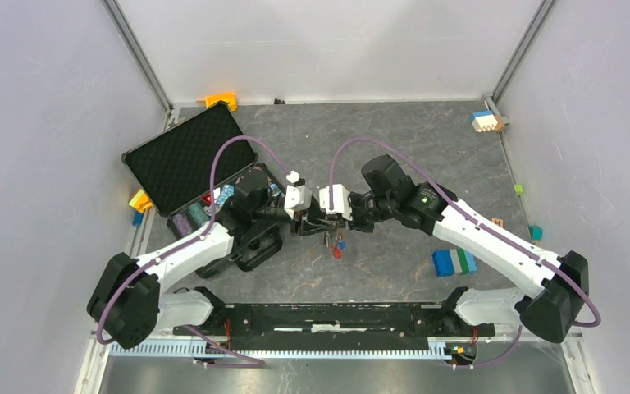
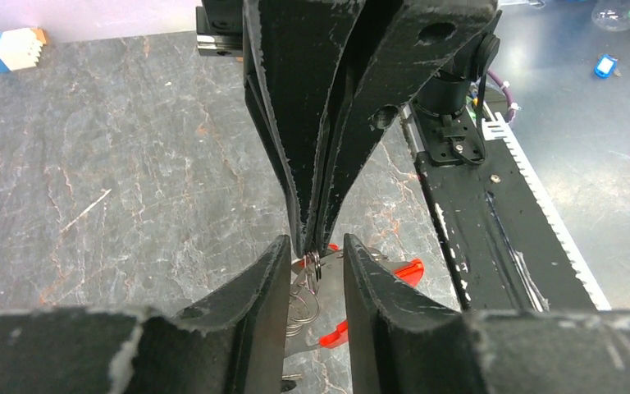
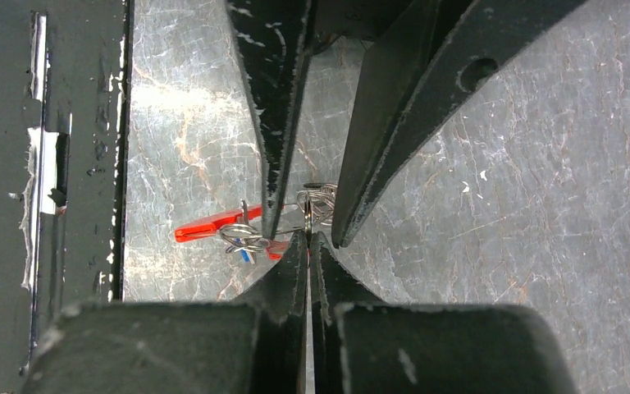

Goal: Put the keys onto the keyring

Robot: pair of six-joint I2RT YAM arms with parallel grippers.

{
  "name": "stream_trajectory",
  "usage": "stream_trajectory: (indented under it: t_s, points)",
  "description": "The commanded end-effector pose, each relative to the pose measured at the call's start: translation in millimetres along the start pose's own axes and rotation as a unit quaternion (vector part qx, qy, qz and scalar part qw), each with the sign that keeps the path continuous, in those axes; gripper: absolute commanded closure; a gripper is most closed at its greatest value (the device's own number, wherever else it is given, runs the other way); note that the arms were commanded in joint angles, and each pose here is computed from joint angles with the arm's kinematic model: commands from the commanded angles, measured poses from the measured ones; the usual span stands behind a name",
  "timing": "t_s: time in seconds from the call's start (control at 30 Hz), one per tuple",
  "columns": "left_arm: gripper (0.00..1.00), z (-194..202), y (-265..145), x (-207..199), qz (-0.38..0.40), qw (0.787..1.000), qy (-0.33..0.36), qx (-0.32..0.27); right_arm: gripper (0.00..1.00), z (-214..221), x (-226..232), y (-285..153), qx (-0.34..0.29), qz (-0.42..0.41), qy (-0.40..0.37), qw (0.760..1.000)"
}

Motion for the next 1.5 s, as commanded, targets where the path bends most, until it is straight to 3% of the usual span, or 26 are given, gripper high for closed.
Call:
stream_trajectory:
  t_s: [0.0, 0.1, 0.23, 0.4, 0.5, 0.97, 1.3, 1.47]
  points:
    - [0.66, -5.8, 1.5, 0.4, -0.002, 1.0, 0.008, -0.012, 1.0, -18.9, -8.4, -5.1, -0.022, 0.016, -0.016, 1.0]
    - [0.72, -6.1, 1.2, 0.5, -0.004, 1.0, 0.01, -0.012, 1.0, -17.9, -8.1, -5.0, -0.022, 0.017, -0.016, 0.999]
    - [0.72, -5.5, 1.0, -0.2, -0.003, 1.0, 0.008, -0.012, 1.0, -18.2, -9.1, -6.4, -0.022, 0.023, -0.015, 0.999]
    - [0.62, -7.5, -0.7, -3.7, 0.001, 1.0, 0.01, -0.016, 1.0, -15.4, -8.0, -6.7, -0.022, 0.027, -0.015, 0.999]
    - [0.62, -8.2, -1.2, -5.1, 0.003, 1.0, 0.014, -0.022, 1.0, -14.6, -7.5, -7.1, -0.023, 0.029, -0.016, 0.999]
    - [0.76, -6.0, -0.7, -3.9, 0.003, 1.0, 0.011, -0.021, 1.0, -14.8, -7.2, -7.4, -0.025, 0.029, -0.014, 0.999]
    - [0.67, -4.6, -2.3, -1.0, -0.011, 1.0, 0.012, -0.018, 1.0, -13.5, -5.6, -7.8, -0.025, 0.029, -0.015, 0.999]
    - [0.7, -4.4, -2.7, -0.8, -0.012, 1.0, 0.01, -0.021, 1.0, -13.9, -5.4, -8.3, -0.027, 0.03, -0.016, 0.999]
Point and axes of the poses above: each gripper's point midway between its finger pads, its own y axis out along the fingers, its own x axis along the line the jaws close on, z = x × y, the point moved 3 cm from there along -y, back along the fingers, and after that the axes turned 2 degrees about y, right-handed, at the moved point
